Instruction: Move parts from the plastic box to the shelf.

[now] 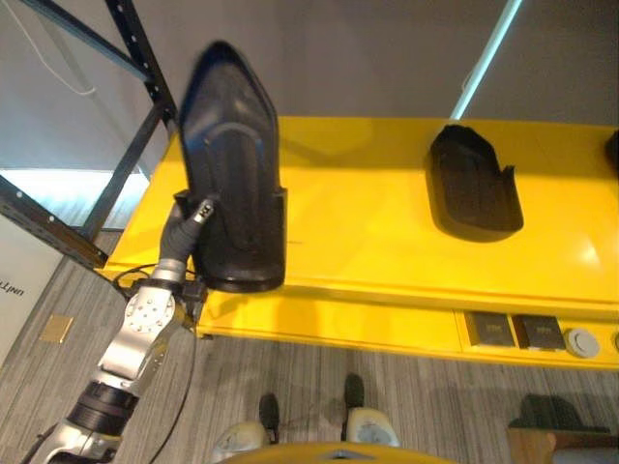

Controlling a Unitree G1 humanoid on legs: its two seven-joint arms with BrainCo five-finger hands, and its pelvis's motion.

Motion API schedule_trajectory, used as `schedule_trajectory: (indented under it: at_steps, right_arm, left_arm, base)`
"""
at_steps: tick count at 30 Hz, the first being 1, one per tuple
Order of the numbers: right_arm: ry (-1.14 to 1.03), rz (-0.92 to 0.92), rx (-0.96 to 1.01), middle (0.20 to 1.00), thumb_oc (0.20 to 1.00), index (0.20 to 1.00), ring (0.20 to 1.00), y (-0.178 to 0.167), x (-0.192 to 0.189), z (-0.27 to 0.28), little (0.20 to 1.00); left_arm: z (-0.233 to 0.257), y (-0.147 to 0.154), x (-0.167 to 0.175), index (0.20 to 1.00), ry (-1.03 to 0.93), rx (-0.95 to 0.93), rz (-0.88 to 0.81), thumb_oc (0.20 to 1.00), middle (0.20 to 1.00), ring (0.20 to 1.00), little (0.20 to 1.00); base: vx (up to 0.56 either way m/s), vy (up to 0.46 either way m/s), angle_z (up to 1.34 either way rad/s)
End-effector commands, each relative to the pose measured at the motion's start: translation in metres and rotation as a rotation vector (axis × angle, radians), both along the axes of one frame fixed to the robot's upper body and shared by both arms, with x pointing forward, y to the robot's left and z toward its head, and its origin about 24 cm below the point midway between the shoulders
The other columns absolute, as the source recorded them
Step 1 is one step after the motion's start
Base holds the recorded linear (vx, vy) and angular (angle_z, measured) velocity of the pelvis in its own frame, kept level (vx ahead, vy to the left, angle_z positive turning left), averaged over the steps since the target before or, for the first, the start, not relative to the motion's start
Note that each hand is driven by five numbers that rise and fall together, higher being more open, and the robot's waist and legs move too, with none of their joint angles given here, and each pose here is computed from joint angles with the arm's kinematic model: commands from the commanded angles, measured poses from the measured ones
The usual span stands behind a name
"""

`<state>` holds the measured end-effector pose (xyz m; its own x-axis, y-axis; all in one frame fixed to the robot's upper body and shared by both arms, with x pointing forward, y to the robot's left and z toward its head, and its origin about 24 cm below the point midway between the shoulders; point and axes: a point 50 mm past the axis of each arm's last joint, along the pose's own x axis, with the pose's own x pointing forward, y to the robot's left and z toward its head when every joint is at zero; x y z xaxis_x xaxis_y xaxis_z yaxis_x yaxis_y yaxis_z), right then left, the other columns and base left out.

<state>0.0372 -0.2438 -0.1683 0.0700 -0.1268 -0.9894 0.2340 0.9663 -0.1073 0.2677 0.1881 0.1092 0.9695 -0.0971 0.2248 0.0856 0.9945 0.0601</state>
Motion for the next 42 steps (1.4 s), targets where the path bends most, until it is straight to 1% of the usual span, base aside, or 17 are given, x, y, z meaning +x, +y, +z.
schedule_trajectory:
  at_steps: [1, 2, 3, 7, 8, 11, 13, 18, 29, 30, 31, 32, 34, 36, 37, 38, 42]
  right_arm:
    - [-0.026, -0.009, 0.046, 1.0, 1.0, 1.0, 1.0, -0.001, 0.013, 0.002, 1.0]
    - [-0.039, -0.023, 0.04, 1.0, 1.0, 1.0, 1.0, -0.009, 0.019, 0.005, 1.0]
    - [-0.046, -0.001, 0.041, 1.0, 1.0, 1.0, 1.0, -0.013, 0.023, 0.007, 1.0]
    - [-0.054, 0.084, 0.053, 1.0, 1.0, 1.0, 1.0, -0.013, 0.031, 0.009, 1.0]
    - [-0.055, 0.103, 0.053, 1.0, 1.0, 1.0, 1.0, -0.014, 0.034, 0.01, 1.0]
    - [-0.046, 0.153, 0.02, 1.0, 1.0, 1.0, 1.0, -0.016, 0.035, 0.011, 1.0]
    - [-0.042, 0.157, 0.019, 1.0, 1.0, 1.0, 1.0, -0.019, 0.035, 0.012, 1.0]
    - [-0.058, 0.156, -0.001, 1.0, 1.0, 1.0, 1.0, -0.03, 0.041, 0.016, 1.0]
    - [-0.102, 0.215, -0.01, 1.0, 1.0, 1.0, 1.0, -0.034, 0.06, 0.022, 1.0]
    - [-0.104, 0.216, -0.009, 1.0, 1.0, 1.0, 1.0, -0.034, 0.061, 0.023, 1.0]
    - [-0.108, 0.215, -0.008, 1.0, 1.0, 1.0, 1.0, -0.033, 0.063, 0.023, 1.0]
    - [-0.114, 0.208, -0.006, 1.0, 1.0, 1.0, 1.0, -0.032, 0.066, 0.023, 1.0]
    - [-0.117, 0.202, -0.005, 1.0, 1.0, 1.0, 1.0, -0.031, 0.068, 0.023, 1.0]
    - [-0.12, 0.199, -0.001, 1.0, 1.0, 1.0, 1.0, -0.031, 0.068, 0.023, 1.0]
    - [-0.105, 0.22, -0.013, 1.0, 1.0, 1.0, 1.0, -0.03, 0.069, 0.023, 1.0]
    - [-0.102, 0.225, -0.017, 1.0, 1.0, 1.0, 1.0, -0.03, 0.069, 0.023, 1.0]
    - [-0.097, 0.266, -0.049, 1.0, 1.0, 1.0, 1.0, -0.027, 0.073, 0.023, 1.0]
  left_arm:
    - [0.053, 0.0, 0.012, 0.2, -0.174, -0.028, -0.035, 0.2, 0.2, 0.2, 0.2]
    - [0.054, 0.0, 0.015, 0.2, -0.145, -0.052, -0.082, 0.2, 0.2, 0.2, 0.2]
    - [0.057, 0.0, 0.017, 0.2, -0.15, -0.016, -0.1, 0.2, 0.2, 0.2, 0.2]
    - [0.063, 0.008, 0.028, 0.2, -0.096, 0.018, -0.096, 0.2, 0.2, 0.2, 0.2]
    - [0.062, 0.021, 0.035, 0.2, -0.054, 0.041, -0.064, 0.2, 0.2, 0.2, 0.2]
    - [0.058, 0.04, 0.048, 0.2, 0.025, 0.057, -0.02, 0.2, 0.2, 0.2, 0.2]
    - [0.054, 0.051, 0.055, 0.2, 0.078, 0.097, 0.02, 0.2, 0.2, 0.2, 0.2]
    - [0.049, 0.071, 0.065, 0.2, 0.157, 0.116, 0.077, 0.2, 0.2, 0.2, 0.2]
    - [0.029, 0.077, 0.078, 0.2, 0.28, 0.138, 0.161, 0.2, 0.2, 0.2, 0.2]
    - [0.029, 0.077, 0.078, 0.307, 0.285, 0.14, 0.166, 0.307, 0.307, 0.307, 0.307]
    - [0.028, 0.078, 0.079, 0.881, 0.294, 0.142, 0.184, 0.881, 0.881, 0.881, 0.881]
    - [0.028, 0.079, 0.081, 1.0, 0.301, 0.16, 0.215, 1.0, 1.0, 1.0, 1.0]
    - [0.029, 0.083, 0.082, 1.0, 0.309, 0.2, 0.25, 1.0, 1.0, 1.0, 1.0]
    - [0.028, 0.089, 0.082, 1.0, 0.339, 0.297, 0.319, 1.0, 1.0, 1.0, 1.0]
    - [0.033, 0.097, 0.082, 1.0, 0.327, 0.396, 0.39, 1.0, 1.0, 1.0, 1.0]
    - [0.034, 0.098, 0.082, 1.0, 0.324, 0.407, 0.401, 1.0, 1.0, 1.0, 1.0]
    - [0.056, 0.1, 0.086, 1.0, 0.267, 0.602, 0.5, 1.0, 1.0, 1.0, 1.0]
  base:
    - [-0.03, 0.055, 0.01]
    - [-0.03, 0.063, -0.04]
    - [-0.04, 0.073, -0.04]
    - [0.01, 0.055, -0.03]
    - [0.05, 0.053, -0.04]
    - [0.06, 0.053, -0.07]
    - [0.02, 0.063, -0.17]
    - [-0.01, 0.045, -0.12]
    - [0.0, 0.012, -0.03]
    - [-0.04, -0.019, -0.01]
    - [-0.04, -0.029, -0.02]
    - [-0.04, -0.032, -0.02]
    - [0.0, 0.0, 0.0]
    - [-0.01, -0.018, 0.0]
    - [-0.01, -0.031, 0.0]
    - [-0.01, -0.036, -0.01]
    - [-0.01, -0.048, 0.01]
